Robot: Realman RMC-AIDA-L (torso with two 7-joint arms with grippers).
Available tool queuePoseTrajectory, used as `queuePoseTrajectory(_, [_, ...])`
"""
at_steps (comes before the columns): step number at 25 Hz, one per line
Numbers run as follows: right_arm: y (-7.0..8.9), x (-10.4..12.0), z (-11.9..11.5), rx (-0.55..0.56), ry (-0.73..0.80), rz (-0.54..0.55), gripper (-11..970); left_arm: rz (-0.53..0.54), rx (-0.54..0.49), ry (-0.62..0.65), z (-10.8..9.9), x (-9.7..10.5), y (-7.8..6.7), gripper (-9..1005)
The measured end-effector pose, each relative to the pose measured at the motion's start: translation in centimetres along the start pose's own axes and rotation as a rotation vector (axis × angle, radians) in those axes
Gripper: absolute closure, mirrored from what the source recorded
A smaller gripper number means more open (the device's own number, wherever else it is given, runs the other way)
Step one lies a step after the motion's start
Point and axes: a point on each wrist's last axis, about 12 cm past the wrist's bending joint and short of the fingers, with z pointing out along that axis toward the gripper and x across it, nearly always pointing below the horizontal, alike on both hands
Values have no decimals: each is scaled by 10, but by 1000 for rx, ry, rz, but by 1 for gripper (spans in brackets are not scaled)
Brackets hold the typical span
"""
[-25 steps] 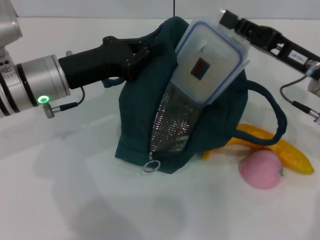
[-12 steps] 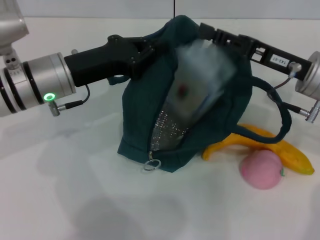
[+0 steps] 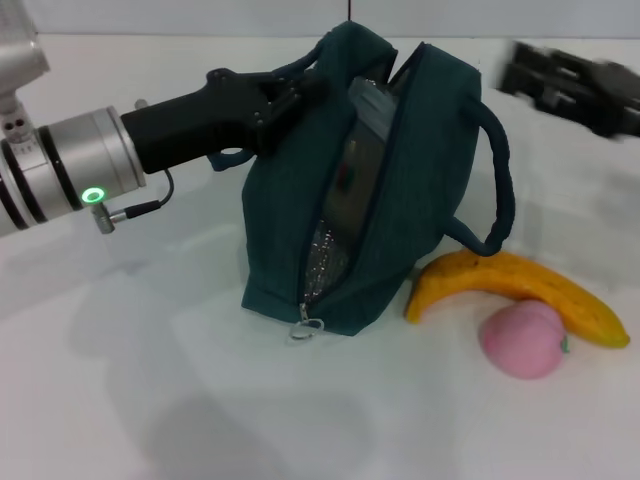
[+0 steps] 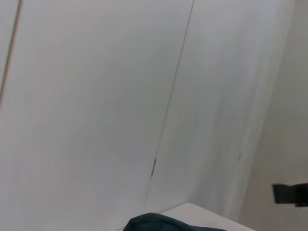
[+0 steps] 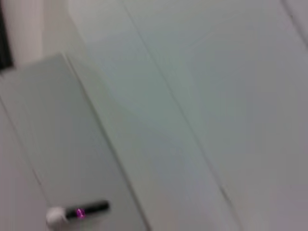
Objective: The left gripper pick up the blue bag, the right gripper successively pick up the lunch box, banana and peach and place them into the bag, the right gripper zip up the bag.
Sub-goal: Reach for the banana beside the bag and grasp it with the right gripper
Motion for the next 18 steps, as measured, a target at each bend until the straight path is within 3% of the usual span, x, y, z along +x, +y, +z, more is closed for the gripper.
queuePoseTrajectory(3, [5,-8,-28,69,97,-90,269,-4,-15,-4,-4,1,1,950])
queuePoseTrajectory(8, [7,-12,-41,159,389,-136,268,-17,-42,2,-13,8,2,950])
queuePoseTrajectory(14, [0,-11,-24,199,627,-78,282,3,-46,19,-5,5,4,950])
queuePoseTrajectory(18, [-1,-13,8,216,800,-119,291,7,-41,19,-2,4,4,950])
